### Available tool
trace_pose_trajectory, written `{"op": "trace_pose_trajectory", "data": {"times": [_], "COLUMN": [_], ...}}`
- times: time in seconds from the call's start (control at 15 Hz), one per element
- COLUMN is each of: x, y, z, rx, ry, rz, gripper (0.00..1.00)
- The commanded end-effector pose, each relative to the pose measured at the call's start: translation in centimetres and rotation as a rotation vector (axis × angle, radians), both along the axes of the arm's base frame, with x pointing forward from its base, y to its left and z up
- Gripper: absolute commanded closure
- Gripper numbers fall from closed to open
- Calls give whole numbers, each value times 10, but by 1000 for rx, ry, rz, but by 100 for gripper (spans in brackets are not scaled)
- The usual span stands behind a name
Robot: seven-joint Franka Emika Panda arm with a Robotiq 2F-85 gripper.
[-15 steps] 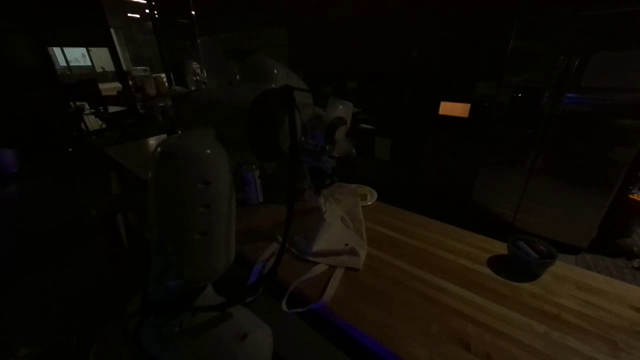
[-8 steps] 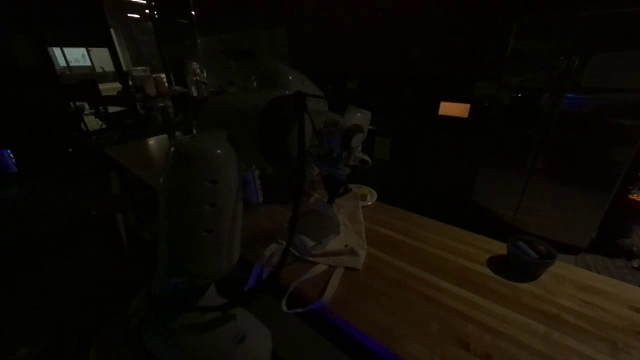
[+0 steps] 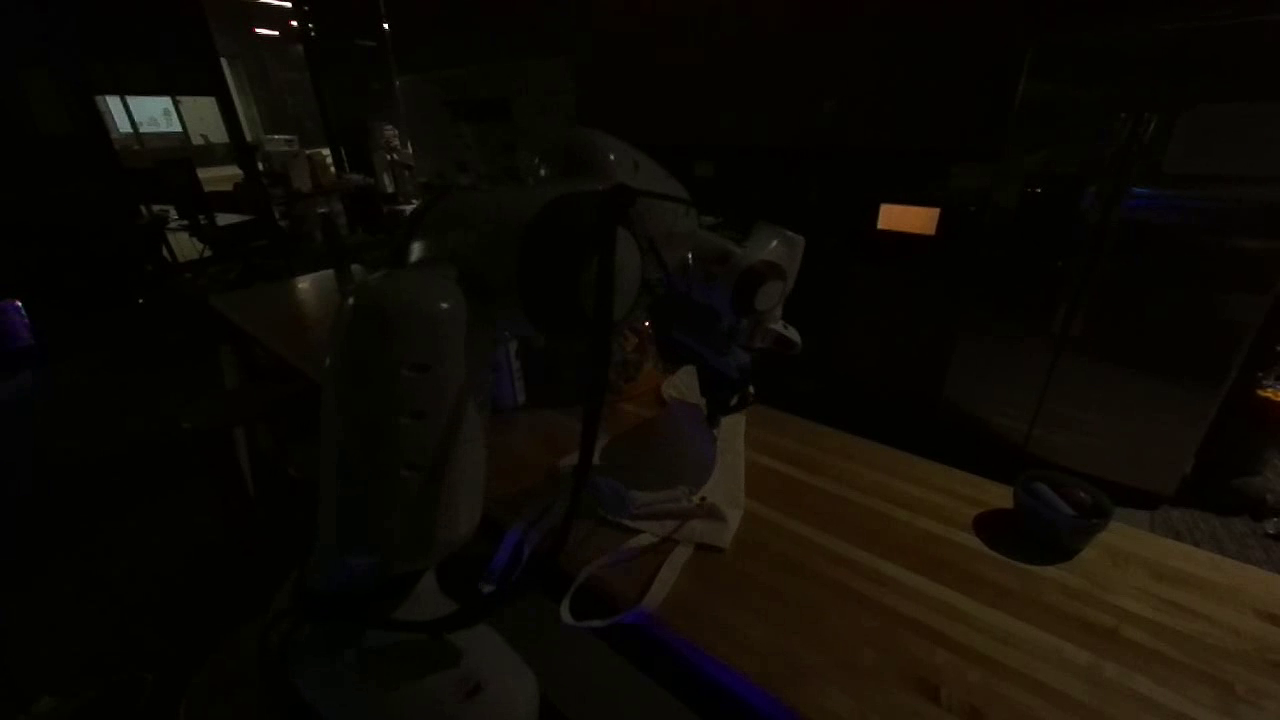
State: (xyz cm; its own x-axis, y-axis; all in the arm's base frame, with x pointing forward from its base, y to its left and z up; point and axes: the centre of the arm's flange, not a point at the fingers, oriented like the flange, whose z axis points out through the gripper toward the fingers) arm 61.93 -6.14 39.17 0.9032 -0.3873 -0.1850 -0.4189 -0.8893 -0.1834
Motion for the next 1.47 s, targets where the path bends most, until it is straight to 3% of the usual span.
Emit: {"op": "trace_pose_trajectory", "data": {"times": [0.0,0.87,1.4], "x": [-32,-142,-170], "y": [-35,-151,-153], "z": [6,-1,2], "rx": [1,22,21], "ry": [-7,6,-20], "rz": [-108,-415,-465], "gripper": [99,99,99]}}
